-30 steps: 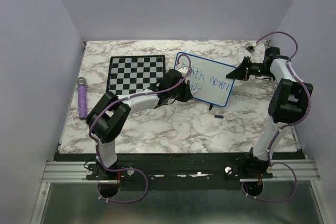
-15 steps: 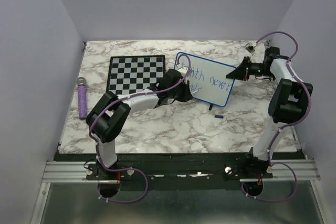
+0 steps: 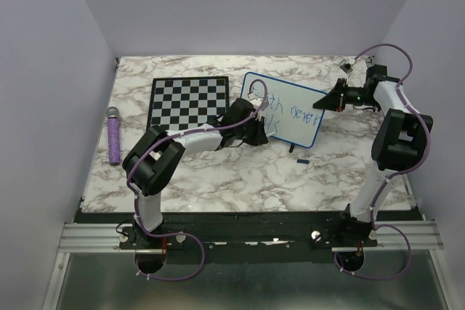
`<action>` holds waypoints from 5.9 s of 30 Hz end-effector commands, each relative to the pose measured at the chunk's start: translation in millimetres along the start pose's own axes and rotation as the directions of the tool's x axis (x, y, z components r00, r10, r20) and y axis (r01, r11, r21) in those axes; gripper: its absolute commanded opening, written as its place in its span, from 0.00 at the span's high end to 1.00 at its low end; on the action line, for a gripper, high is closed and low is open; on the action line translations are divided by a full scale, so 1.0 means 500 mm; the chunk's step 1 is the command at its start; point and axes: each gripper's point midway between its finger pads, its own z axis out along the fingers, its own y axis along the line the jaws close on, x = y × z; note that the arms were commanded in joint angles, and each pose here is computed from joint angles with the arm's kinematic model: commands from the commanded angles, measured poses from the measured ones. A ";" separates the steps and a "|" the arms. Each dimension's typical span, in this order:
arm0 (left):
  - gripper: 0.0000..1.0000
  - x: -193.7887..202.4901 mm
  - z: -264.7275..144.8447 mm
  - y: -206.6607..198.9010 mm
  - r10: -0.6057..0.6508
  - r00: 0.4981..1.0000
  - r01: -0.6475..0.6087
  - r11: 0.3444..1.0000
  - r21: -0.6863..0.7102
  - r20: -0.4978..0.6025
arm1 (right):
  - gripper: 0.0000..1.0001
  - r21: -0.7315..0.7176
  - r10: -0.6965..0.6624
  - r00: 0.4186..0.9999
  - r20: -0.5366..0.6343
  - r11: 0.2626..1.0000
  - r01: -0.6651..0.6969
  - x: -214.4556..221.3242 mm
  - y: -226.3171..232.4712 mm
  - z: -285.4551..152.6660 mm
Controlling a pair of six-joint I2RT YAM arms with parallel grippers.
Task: Write a sentence on the whiteboard
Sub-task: Write a sentence on the whiteboard, then adjust the whiteboard on the whiteboard stand, then close the whiteboard marker at the center of the board.
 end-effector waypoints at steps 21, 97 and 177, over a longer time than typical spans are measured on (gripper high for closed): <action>1.00 -0.031 -0.034 0.039 0.020 0.998 -0.012 0.991 -0.133 0.060 | 0.99 -0.002 -0.047 0.999 -0.001 0.999 0.047 -0.012 -0.005 0.001; 1.00 -0.017 -0.394 0.048 0.017 0.879 0.031 0.995 -0.091 0.476 | 0.80 0.019 0.051 0.979 -0.198 0.999 -0.048 0.080 -0.053 -0.024; 1.00 -0.018 -0.448 -0.066 -0.071 0.812 -0.059 0.977 0.203 0.579 | 0.23 -0.176 -0.697 0.468 -0.544 0.639 0.749 0.334 0.176 -0.043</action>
